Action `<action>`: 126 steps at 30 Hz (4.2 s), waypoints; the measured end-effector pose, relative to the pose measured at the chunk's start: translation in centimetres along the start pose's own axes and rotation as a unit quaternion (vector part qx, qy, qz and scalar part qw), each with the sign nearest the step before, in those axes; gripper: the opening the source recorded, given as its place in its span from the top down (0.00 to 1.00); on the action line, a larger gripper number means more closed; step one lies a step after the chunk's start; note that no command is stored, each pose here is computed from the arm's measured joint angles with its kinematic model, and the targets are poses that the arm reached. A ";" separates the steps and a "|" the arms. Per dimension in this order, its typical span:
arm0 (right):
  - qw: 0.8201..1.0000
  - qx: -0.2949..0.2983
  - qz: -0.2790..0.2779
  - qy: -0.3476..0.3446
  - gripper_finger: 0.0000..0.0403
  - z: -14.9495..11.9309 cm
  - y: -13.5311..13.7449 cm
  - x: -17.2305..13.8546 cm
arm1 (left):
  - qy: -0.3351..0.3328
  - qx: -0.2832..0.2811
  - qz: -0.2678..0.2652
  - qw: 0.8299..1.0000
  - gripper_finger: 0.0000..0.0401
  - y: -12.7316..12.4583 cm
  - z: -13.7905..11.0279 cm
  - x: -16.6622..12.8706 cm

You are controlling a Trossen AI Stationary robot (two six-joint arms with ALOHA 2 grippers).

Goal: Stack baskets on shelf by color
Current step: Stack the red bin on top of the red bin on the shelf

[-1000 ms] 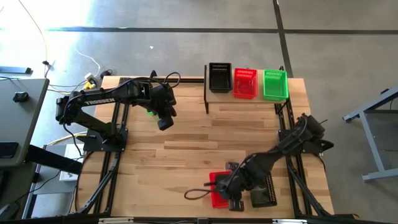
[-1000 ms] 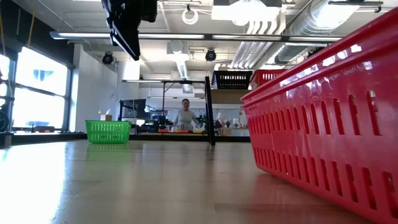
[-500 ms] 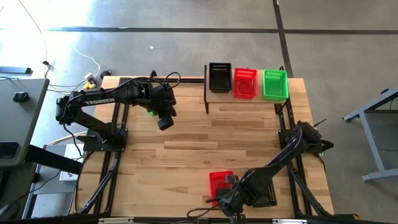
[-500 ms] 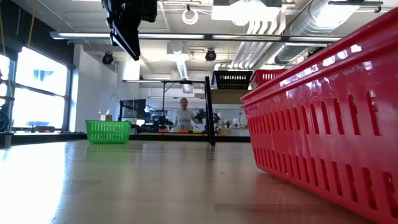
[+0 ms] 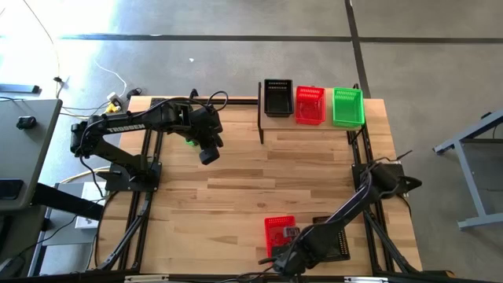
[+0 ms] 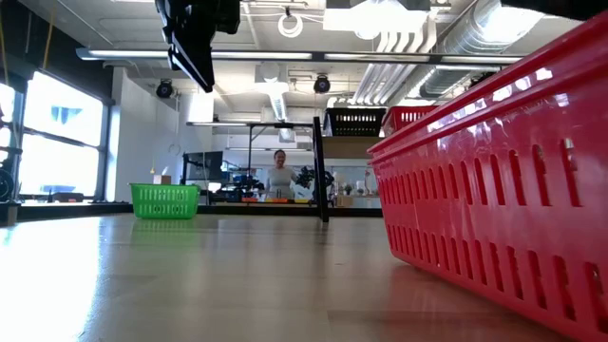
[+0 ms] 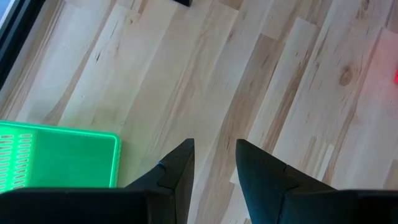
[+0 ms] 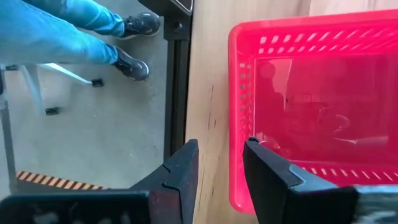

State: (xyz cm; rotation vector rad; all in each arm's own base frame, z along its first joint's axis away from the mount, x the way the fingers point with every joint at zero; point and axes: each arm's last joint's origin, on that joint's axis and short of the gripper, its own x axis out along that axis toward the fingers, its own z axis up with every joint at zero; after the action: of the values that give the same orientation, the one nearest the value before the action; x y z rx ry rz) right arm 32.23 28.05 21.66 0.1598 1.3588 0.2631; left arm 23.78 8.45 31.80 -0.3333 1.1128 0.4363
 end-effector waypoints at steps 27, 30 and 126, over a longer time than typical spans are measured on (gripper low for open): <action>1.000 0.017 -0.019 0.018 0.78 -0.3 -0.7 1.7 | 0.000 0.001 0.000 1.000 0.73 0.0 0.0 0.0; 0.999 0.017 -0.020 0.018 0.85 -0.3 -0.8 1.8 | 0.000 0.001 0.000 1.000 0.73 0.0 0.0 0.0; 0.982 0.187 0.010 0.014 0.94 2.7 -7.2 -4.6 | -0.001 0.027 0.002 1.000 0.73 0.0 0.0 0.0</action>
State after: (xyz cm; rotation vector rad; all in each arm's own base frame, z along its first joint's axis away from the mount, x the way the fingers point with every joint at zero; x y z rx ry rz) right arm 34.64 19.99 24.68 0.4843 1.4248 0.0229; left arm 23.77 8.49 31.81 -0.2825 1.1221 0.4091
